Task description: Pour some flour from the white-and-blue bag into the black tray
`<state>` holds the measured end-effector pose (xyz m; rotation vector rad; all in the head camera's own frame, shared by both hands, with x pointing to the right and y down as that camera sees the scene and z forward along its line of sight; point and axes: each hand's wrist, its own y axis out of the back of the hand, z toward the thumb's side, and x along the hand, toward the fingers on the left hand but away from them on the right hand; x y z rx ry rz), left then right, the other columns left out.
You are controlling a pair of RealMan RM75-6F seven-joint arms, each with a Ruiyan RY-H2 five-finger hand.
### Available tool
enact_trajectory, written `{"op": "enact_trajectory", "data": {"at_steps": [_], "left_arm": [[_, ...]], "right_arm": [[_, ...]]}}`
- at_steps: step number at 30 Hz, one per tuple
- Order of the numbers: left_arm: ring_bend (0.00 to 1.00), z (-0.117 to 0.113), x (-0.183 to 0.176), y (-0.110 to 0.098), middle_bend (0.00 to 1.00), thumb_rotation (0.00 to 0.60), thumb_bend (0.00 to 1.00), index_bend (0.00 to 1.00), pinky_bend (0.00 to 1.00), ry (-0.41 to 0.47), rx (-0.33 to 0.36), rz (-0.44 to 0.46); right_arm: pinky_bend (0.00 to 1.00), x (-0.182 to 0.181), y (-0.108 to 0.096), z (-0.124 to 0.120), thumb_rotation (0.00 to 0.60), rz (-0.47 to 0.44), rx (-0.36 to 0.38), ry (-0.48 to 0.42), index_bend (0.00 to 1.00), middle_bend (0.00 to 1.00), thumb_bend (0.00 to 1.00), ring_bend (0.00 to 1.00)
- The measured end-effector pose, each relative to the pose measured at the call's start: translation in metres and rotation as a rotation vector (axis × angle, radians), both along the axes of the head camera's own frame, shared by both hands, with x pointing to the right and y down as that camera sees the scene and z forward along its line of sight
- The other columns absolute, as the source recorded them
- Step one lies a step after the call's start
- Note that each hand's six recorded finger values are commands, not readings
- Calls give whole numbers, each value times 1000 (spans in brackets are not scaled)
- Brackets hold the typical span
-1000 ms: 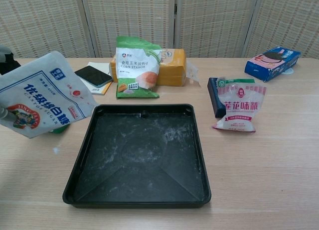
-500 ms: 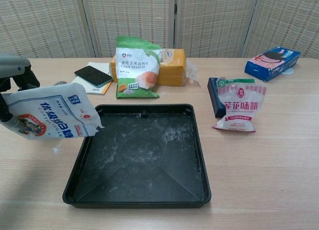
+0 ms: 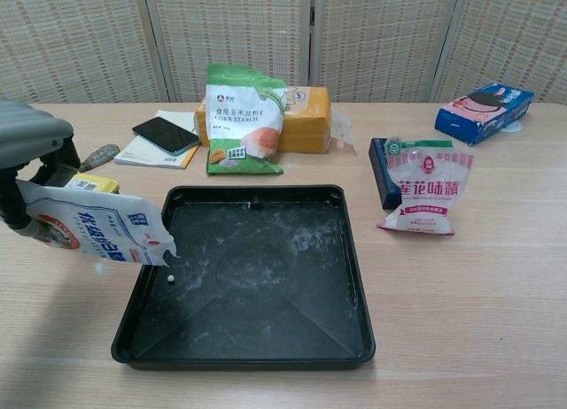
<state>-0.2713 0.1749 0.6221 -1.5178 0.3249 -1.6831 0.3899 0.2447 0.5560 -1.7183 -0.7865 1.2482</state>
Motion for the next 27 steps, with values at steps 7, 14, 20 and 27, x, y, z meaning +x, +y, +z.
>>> {"op": "enact_trajectory", "data": {"at_steps": [7,14,20,27], "left_arm": [[1000,-4,4,1,828,600,232,791,1000,14,7,-7],[1000,-7,-2,-2,834,600,224,795,1000,29,-1,-34],[1000,-7,-8,-4,859,600,224,823,1000,182,-74,-208],[1000,1,-23,-3,860,600,222,814,1000,467,-299,-504]], "right_arm": [[0,0,0,0,600,0,1,1,0,0,341,0],[0,0,0,1,600,-1,0,3,0,0,342,0],[0,1,-1,-1,600,6,8,2,0,0,341,0],[0,0,0,2,600,3,0,9,0,0,341,0]]}}
